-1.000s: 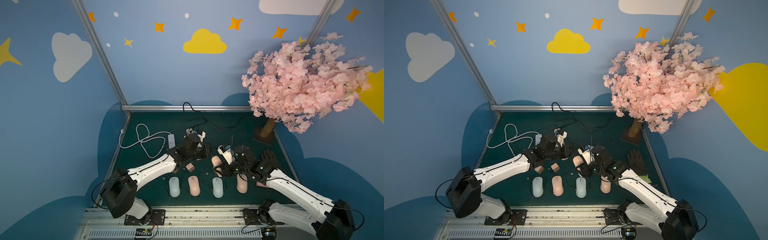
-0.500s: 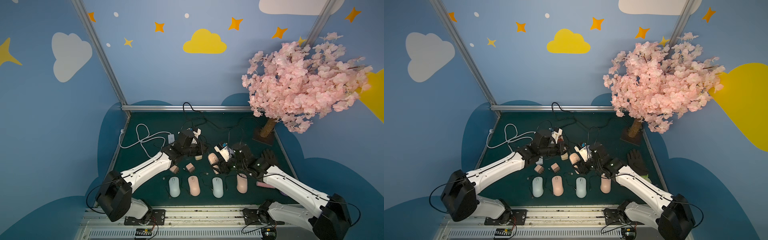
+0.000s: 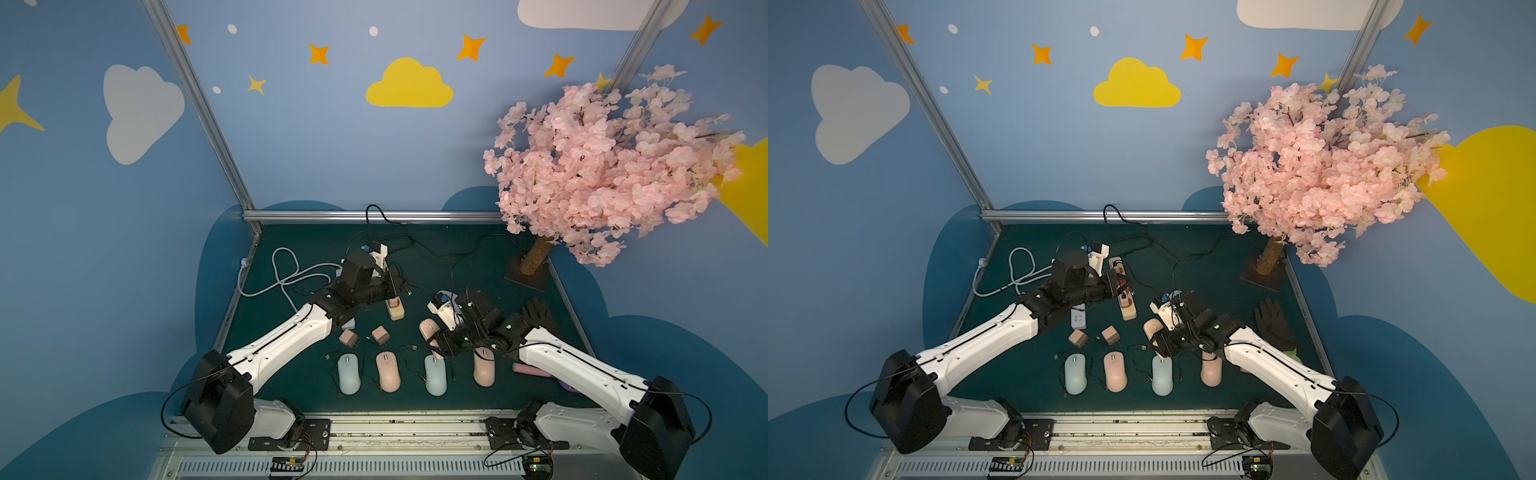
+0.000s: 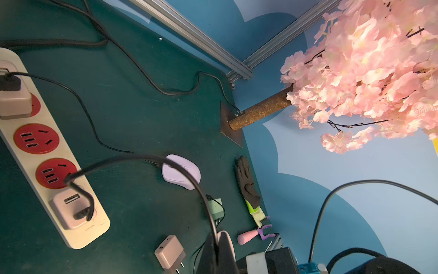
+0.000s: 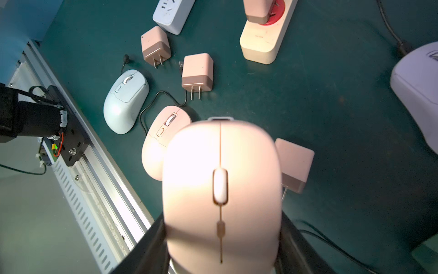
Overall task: Unplug the wireless mouse
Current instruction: Remove the power cord from the mouse, then place the mouse at the center of the board, then place the power cord at the center of the board.
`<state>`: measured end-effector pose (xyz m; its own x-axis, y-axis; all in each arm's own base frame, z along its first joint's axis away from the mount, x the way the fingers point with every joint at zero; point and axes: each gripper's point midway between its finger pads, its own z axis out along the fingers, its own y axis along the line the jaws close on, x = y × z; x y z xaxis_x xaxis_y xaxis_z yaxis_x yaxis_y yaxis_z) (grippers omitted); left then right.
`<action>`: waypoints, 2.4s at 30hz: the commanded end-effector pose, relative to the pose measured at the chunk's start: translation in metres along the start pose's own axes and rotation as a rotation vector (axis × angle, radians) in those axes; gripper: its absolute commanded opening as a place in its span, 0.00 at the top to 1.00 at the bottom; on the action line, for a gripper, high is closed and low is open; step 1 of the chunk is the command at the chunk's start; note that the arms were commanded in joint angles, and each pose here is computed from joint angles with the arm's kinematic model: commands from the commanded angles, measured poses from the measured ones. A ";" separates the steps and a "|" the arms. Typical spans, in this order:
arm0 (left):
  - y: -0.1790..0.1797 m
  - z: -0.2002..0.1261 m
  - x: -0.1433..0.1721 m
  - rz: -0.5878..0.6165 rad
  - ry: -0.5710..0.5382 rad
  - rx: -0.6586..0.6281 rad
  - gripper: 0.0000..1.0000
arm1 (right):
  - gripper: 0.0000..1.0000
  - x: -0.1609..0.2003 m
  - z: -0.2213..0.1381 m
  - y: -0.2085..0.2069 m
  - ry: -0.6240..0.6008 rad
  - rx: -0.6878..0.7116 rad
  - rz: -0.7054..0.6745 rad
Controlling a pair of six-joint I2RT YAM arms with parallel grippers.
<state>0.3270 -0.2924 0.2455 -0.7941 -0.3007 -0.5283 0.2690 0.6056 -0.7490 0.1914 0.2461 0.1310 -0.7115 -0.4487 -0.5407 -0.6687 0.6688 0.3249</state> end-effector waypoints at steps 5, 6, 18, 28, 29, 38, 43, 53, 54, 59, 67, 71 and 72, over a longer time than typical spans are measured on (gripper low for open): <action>-0.001 -0.015 0.013 0.051 0.044 0.009 0.96 | 1.00 -0.015 -0.015 -0.011 -0.042 0.101 0.091; 0.003 -0.018 0.019 0.056 0.062 0.003 0.96 | 1.00 -0.017 -0.017 -0.014 -0.044 0.119 0.112; 0.056 -0.057 0.088 0.057 0.164 -0.070 0.96 | 1.00 -0.031 -0.017 -0.033 0.026 0.258 0.272; 0.072 -0.071 0.108 0.041 0.180 -0.085 0.96 | 1.00 -0.049 0.016 -0.048 0.119 0.292 0.252; 0.073 -0.072 0.108 0.041 0.178 -0.087 0.96 | 1.00 -0.049 0.021 -0.050 0.150 0.300 0.253; 0.075 -0.078 0.108 0.033 0.165 -0.086 0.96 | 1.00 -0.063 0.073 -0.068 0.272 0.306 0.284; 0.077 -0.081 0.109 0.026 0.159 -0.095 0.96 | 1.00 -0.066 0.096 -0.079 0.304 0.293 0.320; 0.076 -0.082 0.108 0.021 0.159 -0.093 0.96 | 0.99 -0.063 0.131 -0.101 0.354 0.327 0.343; 0.077 -0.081 0.108 0.020 0.160 -0.094 0.96 | 0.96 -0.064 0.132 -0.103 0.353 0.332 0.344; 0.078 -0.082 0.108 0.017 0.158 -0.101 0.96 | 0.72 -0.062 0.135 -0.104 0.357 0.343 0.357; 0.082 -0.083 0.109 0.018 0.160 -0.126 0.96 | 0.37 -0.060 0.128 -0.098 0.341 0.328 0.370; 0.086 -0.085 0.109 0.023 0.161 -0.152 0.93 | 0.32 -0.065 0.119 -0.092 0.318 0.316 0.365; 0.086 -0.086 0.109 0.026 0.162 -0.155 0.92 | 0.31 -0.066 0.116 -0.091 0.314 0.315 0.364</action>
<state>0.2178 -0.2152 0.1584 -0.8707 -0.1723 -0.4606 0.2192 0.7024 -0.6772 0.3279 0.2826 0.0277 -0.9494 -0.2827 -0.1369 -0.3024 0.9405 0.1549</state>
